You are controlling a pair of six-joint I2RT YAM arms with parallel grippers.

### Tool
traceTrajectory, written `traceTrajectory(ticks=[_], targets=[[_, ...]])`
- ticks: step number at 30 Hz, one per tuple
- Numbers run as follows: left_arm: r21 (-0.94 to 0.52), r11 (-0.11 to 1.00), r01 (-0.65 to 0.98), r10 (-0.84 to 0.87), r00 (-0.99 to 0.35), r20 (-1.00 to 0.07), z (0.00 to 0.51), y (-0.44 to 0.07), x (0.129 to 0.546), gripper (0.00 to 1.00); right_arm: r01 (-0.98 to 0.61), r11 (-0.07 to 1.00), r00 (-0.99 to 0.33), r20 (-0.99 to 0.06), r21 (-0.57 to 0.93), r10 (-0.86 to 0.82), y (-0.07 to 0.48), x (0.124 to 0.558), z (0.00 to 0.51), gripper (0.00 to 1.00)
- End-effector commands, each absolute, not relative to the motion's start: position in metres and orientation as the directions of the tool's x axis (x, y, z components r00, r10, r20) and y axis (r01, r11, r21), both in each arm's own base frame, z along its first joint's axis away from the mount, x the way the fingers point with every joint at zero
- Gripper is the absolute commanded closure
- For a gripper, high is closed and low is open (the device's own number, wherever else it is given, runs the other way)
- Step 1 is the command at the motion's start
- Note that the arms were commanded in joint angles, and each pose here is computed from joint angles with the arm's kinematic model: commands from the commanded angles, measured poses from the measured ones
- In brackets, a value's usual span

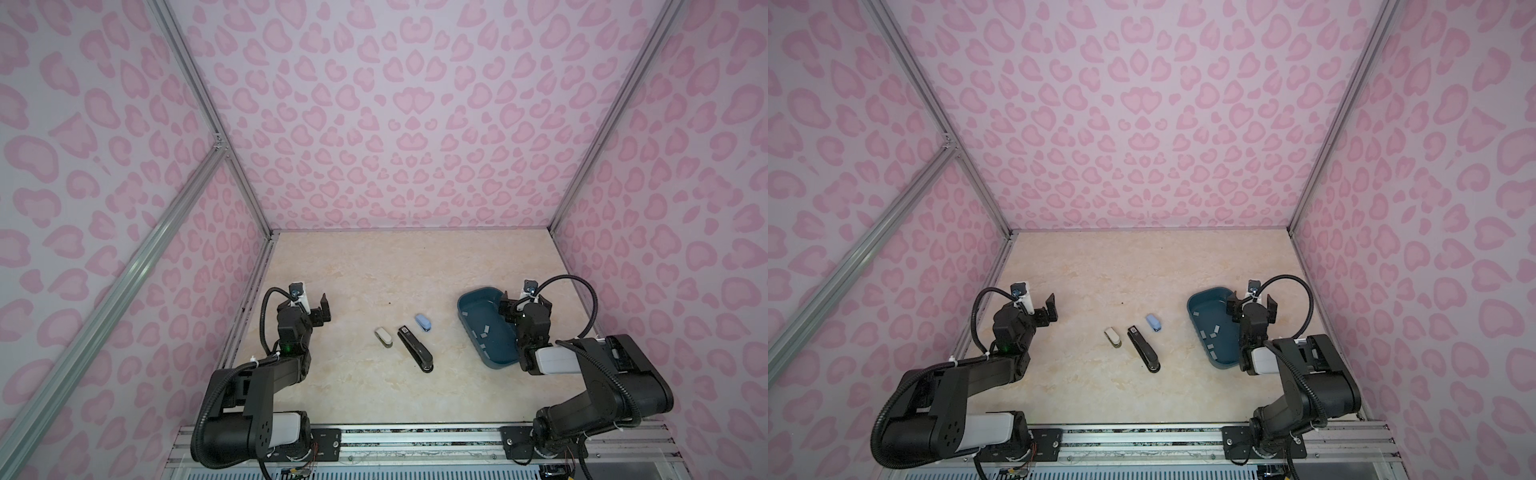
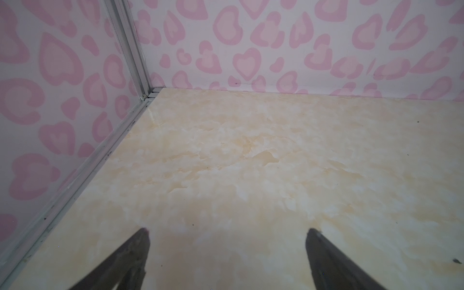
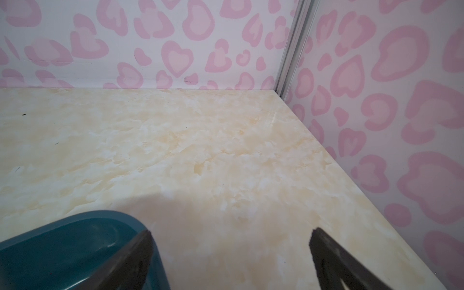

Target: Load the staples into the stapler

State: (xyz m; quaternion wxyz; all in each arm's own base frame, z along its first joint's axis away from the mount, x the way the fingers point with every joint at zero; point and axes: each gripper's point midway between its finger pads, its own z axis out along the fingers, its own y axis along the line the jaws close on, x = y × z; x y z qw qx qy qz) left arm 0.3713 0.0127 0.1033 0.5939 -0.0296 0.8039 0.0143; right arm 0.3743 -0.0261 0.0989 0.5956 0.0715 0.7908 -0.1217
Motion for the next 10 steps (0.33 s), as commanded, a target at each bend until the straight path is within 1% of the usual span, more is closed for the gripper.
traceTrajectory(ticks=[1,2,4,10], targets=[[-0.011,1.000,-0.006,-0.012,-0.243,-0.970,0.117,0.003,0.382,0.02,0.284,0.953,-0.245,-0.969,-0.108,-0.037,-0.030,0.375,0.107,0.02],[-0.014,1.000,-0.006,-0.015,-0.192,-0.981,0.122,0.003,0.378,0.02,0.283,0.953,-0.245,-0.969,-0.108,-0.037,-0.029,0.375,0.107,0.02],[-0.018,1.000,-0.022,-0.021,-0.175,-0.984,0.123,0.006,0.370,0.02,0.281,0.954,-0.244,-0.969,-0.109,-0.038,-0.029,0.374,0.107,0.02],[-0.031,0.997,-0.071,-0.044,-0.191,-0.981,0.121,0.015,0.375,0.02,0.291,0.953,-0.224,-0.974,-0.082,-0.015,-0.033,0.370,0.108,0.02]])
